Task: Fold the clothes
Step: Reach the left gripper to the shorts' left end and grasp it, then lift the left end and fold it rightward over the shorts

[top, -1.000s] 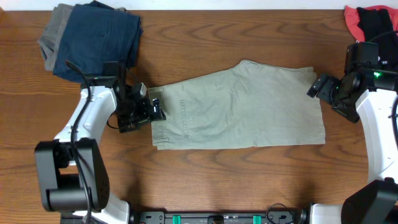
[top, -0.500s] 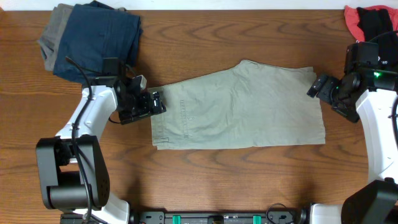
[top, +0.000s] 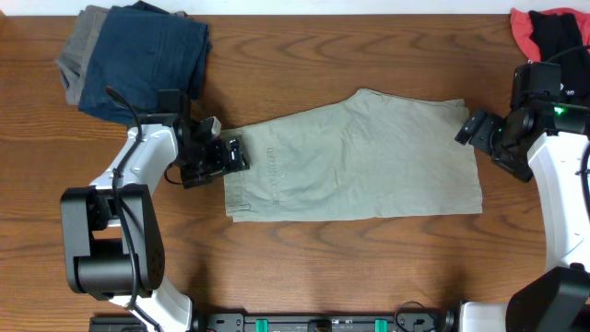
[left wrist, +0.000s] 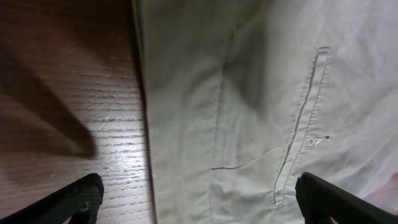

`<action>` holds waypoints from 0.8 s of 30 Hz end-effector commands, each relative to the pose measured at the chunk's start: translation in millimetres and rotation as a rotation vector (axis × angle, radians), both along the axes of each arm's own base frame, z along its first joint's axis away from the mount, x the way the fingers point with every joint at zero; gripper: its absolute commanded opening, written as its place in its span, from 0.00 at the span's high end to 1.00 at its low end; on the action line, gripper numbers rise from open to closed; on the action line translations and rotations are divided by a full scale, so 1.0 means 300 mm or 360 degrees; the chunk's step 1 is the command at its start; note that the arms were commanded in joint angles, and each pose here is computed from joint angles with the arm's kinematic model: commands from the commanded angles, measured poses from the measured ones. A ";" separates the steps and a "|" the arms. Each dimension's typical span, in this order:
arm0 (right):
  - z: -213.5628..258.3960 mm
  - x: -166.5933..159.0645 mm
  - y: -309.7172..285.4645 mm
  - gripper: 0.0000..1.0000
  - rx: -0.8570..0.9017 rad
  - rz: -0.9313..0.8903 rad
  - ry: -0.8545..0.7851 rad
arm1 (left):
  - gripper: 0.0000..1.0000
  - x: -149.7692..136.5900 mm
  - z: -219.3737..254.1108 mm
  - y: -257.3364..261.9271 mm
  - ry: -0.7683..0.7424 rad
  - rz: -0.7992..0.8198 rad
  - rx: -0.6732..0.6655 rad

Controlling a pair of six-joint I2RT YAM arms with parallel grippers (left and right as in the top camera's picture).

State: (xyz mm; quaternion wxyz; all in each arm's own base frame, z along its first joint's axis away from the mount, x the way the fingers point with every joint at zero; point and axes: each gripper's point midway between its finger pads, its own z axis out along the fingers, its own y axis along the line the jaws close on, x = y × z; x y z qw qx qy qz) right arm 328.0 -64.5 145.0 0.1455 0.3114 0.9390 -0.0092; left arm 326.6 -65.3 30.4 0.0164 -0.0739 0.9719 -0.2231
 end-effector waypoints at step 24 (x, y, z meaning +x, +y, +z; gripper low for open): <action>0.018 0.001 -0.007 0.01 -0.0019 0.0004 -0.0021 | 0.15 -0.107 -0.131 -0.100 0.0004 -0.0081 -0.0158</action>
